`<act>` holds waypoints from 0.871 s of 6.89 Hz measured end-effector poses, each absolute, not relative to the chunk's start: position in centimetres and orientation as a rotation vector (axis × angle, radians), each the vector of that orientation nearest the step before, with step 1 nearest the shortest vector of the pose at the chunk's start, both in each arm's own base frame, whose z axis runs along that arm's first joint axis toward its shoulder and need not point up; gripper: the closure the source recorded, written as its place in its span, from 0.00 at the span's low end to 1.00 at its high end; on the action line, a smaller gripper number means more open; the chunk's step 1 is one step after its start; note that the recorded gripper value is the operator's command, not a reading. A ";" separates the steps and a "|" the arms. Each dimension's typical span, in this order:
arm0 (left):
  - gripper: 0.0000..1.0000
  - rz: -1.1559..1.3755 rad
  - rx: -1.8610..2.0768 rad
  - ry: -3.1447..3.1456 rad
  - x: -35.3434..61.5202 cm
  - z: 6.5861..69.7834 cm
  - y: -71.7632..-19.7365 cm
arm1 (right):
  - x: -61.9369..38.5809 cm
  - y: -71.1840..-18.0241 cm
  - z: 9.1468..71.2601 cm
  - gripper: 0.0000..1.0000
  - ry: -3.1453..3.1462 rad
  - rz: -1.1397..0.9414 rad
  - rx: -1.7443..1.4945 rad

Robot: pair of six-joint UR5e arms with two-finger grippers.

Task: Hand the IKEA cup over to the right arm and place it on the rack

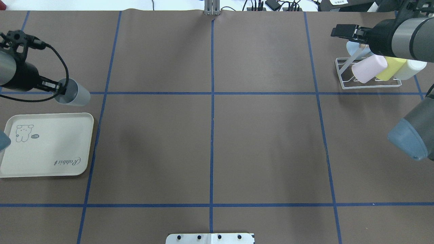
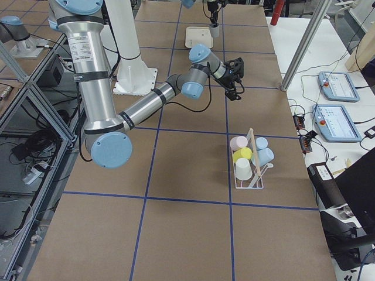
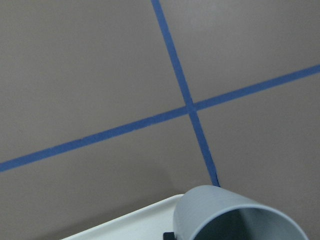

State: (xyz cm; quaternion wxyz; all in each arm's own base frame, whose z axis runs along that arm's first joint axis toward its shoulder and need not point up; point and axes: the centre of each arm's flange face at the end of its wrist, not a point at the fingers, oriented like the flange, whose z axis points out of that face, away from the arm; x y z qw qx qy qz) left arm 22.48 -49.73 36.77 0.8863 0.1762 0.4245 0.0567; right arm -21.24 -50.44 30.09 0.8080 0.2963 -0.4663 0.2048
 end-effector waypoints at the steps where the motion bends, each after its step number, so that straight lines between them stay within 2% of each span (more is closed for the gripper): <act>1: 1.00 0.034 0.366 0.935 23.0 31.9 -50.5 | -22.4 -50.2 28.6 0.00 -1.049 0.479 0.607; 3: 1.00 -0.143 0.315 1.144 27.4 23.4 -49.8 | -24.5 -48.3 24.1 0.00 -1.208 0.583 0.517; 6: 1.00 -0.336 0.262 1.536 31.7 19.0 -46.8 | -25.6 -44.9 19.8 0.00 -1.387 0.700 0.373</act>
